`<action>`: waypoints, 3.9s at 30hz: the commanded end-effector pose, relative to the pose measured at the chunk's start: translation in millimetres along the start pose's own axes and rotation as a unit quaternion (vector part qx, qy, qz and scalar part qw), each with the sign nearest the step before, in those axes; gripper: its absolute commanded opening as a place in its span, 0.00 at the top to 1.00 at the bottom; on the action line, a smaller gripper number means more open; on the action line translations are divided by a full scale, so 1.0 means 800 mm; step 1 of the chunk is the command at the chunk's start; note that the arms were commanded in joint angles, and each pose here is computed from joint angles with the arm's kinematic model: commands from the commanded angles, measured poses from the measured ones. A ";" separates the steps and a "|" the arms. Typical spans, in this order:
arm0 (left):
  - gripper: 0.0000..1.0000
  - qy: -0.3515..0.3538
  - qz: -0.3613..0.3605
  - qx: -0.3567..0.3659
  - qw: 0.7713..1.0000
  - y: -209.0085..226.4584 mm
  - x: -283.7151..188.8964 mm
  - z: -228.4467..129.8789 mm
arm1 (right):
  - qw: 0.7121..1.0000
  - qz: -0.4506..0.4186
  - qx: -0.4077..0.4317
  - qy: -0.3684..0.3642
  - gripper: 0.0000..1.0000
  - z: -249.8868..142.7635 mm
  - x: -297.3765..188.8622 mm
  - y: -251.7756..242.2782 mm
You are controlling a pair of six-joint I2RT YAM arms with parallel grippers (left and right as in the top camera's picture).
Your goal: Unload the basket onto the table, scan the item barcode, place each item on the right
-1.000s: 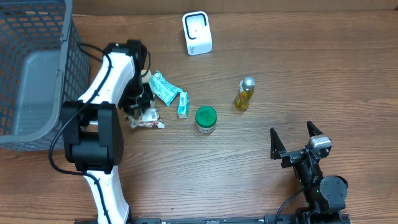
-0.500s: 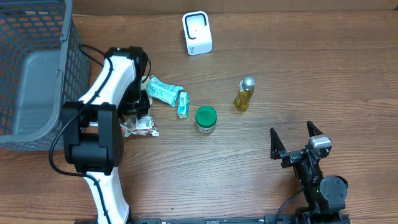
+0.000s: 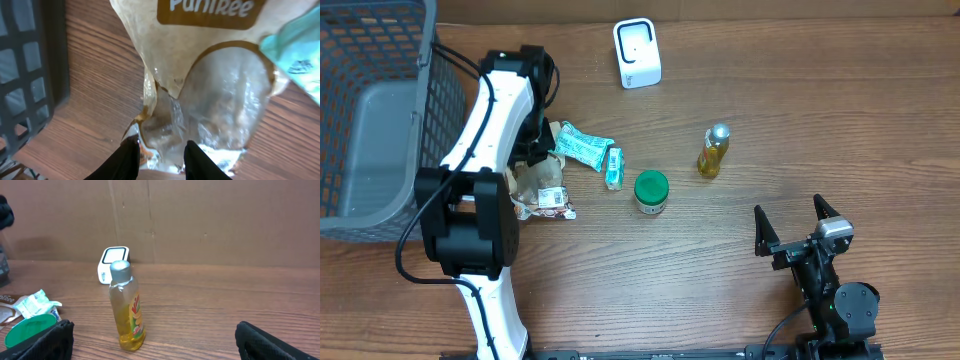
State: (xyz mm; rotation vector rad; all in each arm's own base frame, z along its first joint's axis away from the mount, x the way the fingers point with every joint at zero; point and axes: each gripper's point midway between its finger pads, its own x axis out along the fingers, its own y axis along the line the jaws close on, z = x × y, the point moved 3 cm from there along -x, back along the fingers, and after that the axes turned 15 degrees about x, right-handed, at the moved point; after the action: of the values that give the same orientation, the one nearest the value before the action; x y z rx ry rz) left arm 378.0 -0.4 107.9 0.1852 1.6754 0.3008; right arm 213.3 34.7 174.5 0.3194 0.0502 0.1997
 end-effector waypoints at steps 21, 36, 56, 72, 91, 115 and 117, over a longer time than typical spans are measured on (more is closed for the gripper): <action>0.65 -0.129 -0.018 0.025 0.991 0.002 -0.061 0.062 | 1.000 -0.001 -0.002 -0.002 0.00 -0.002 0.000 -0.002; 0.96 -0.172 -0.230 0.092 0.953 -0.134 -0.067 0.074 | 1.000 -0.001 -0.002 -0.002 0.00 -0.002 0.000 -0.002; 0.96 -0.223 -0.114 0.114 0.961 -0.196 -0.038 0.086 | 1.000 -0.001 -0.002 -0.002 0.00 -0.002 0.000 -0.002; 0.95 -0.202 -0.093 0.116 0.968 -0.187 0.001 0.079 | 1.000 -0.001 -0.002 -0.002 0.00 -0.002 0.000 -0.002; 0.96 -0.140 -0.072 0.148 0.976 -0.145 -0.061 0.051 | 1.000 -0.001 -0.002 -0.002 0.00 -0.002 0.000 -0.002; 0.91 -0.110 -0.076 0.132 0.982 -0.140 0.029 0.064 | 1.000 -0.001 -0.002 -0.002 0.00 -0.002 0.000 -0.002; 0.89 -0.094 -0.074 0.135 0.984 -0.145 0.046 0.063 | 1.000 -0.001 -0.002 -0.002 0.00 -0.002 0.000 -0.002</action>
State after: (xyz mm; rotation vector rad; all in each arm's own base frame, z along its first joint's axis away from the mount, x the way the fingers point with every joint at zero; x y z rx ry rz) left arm 439.0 -92.1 62.4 0.2471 1.4533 -0.0334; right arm 213.3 34.8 174.2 0.3195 0.0514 0.1999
